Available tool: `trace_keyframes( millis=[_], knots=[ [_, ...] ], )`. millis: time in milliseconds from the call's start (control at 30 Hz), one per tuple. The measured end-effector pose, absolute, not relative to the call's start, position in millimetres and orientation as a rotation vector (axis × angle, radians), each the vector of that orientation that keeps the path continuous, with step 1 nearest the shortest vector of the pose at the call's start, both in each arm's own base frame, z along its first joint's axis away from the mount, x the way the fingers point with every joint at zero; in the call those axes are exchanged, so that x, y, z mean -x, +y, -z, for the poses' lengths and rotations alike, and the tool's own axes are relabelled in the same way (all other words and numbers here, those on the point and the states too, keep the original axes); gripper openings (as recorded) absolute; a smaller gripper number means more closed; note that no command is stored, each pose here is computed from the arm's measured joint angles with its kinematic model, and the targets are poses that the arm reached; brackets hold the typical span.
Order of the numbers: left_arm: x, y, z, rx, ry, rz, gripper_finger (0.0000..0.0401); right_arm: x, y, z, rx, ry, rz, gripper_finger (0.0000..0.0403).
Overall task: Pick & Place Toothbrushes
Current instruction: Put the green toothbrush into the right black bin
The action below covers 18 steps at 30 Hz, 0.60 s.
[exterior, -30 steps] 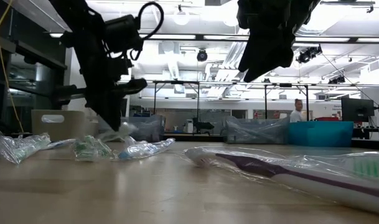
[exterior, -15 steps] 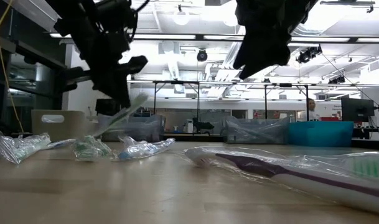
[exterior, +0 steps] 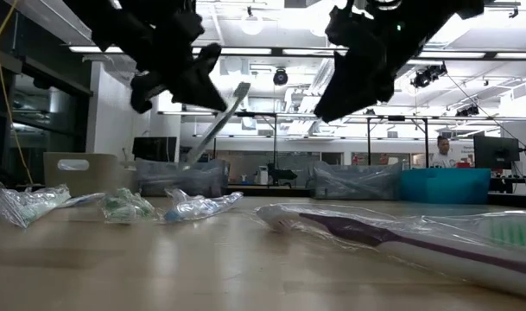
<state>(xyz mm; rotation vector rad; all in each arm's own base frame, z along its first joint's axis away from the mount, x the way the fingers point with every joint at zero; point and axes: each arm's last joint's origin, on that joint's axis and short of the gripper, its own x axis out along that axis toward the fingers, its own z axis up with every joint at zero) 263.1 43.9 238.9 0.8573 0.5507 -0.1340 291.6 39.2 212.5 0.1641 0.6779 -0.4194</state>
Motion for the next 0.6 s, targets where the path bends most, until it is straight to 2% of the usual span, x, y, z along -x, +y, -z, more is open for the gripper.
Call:
trace_keyframes(
  millis=[267, 600],
  knots=[
    [-271.5, 43.7, -256.9, -0.861, 0.337, 0.083, 0.0000, -291.8, 35.6, -202.3, -0.064, 0.460, 0.477, 0.0220],
    [-275.9, 43.5, -274.7, -0.863, 0.147, 0.025, 0.0000, -308.3, 21.4, -202.1, 0.077, 0.213, 0.438, 0.0220]
  ],
)
